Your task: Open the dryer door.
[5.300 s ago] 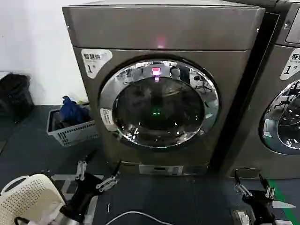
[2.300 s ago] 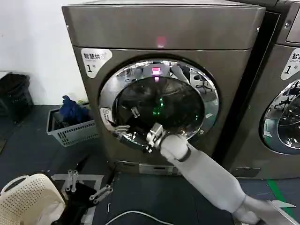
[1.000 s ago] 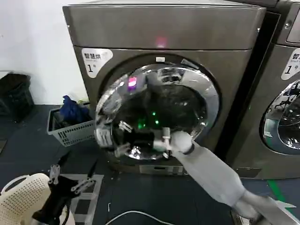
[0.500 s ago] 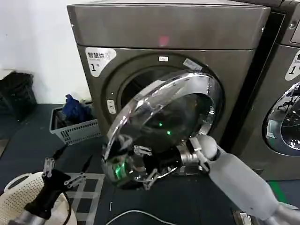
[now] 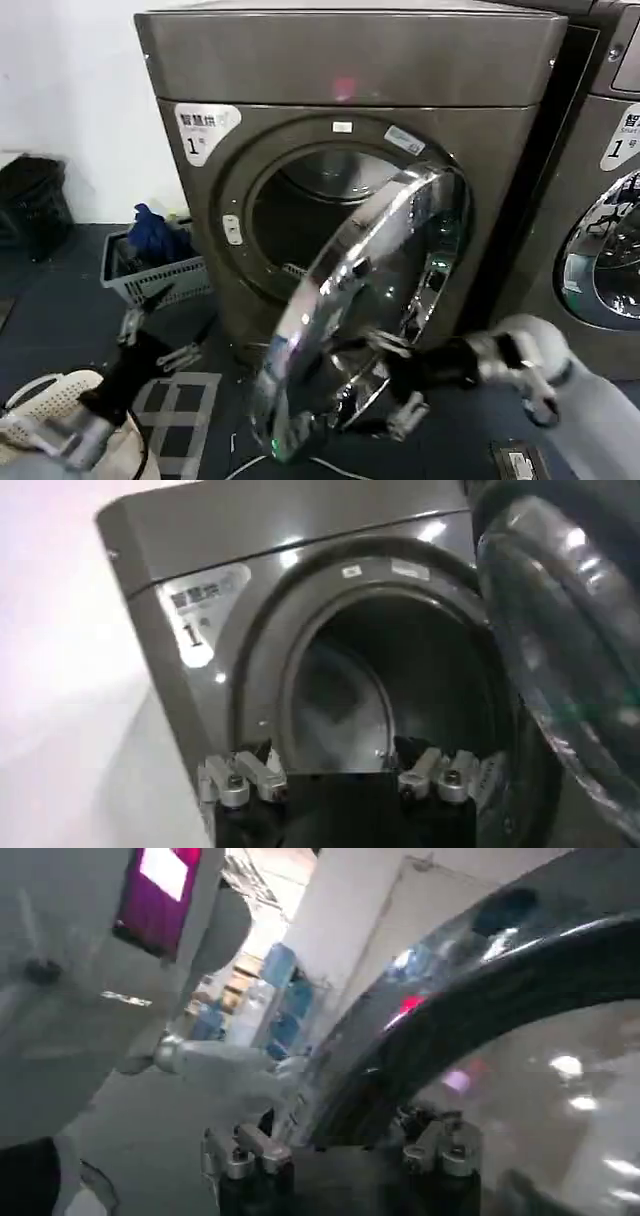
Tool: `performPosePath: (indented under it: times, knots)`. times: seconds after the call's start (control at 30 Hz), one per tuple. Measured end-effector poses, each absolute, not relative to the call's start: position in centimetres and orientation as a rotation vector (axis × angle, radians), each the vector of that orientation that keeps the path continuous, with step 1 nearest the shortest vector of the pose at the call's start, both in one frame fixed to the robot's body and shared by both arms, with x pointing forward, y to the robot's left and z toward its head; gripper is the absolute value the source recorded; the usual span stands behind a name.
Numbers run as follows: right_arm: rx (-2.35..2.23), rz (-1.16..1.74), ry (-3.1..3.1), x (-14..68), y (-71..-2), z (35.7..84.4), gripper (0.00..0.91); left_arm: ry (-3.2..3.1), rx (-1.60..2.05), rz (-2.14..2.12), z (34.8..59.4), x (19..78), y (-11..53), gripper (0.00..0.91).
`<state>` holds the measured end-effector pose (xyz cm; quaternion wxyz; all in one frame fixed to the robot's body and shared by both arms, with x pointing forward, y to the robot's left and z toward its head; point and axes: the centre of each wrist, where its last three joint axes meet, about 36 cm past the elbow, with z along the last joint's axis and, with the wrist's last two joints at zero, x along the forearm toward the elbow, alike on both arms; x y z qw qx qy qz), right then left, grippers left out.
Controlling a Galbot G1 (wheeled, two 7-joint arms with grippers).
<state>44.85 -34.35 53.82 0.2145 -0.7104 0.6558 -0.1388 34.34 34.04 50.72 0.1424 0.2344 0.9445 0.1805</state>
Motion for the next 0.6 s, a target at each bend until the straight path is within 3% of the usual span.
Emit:
performPosePath:
  times: [0.3,0.6]
  knots:
    - [-1.445,-0.454,2.216,34.6,-45.5,51.2,0.907,2.607,0.979,0.523,50.3,39.2,29.8,0.907]
    - [-0.261,-0.769,2.707,20.4,-54.1,49.8,0.907,2.486,1.196,0.442,48.9,42.5,24.2,0.907]
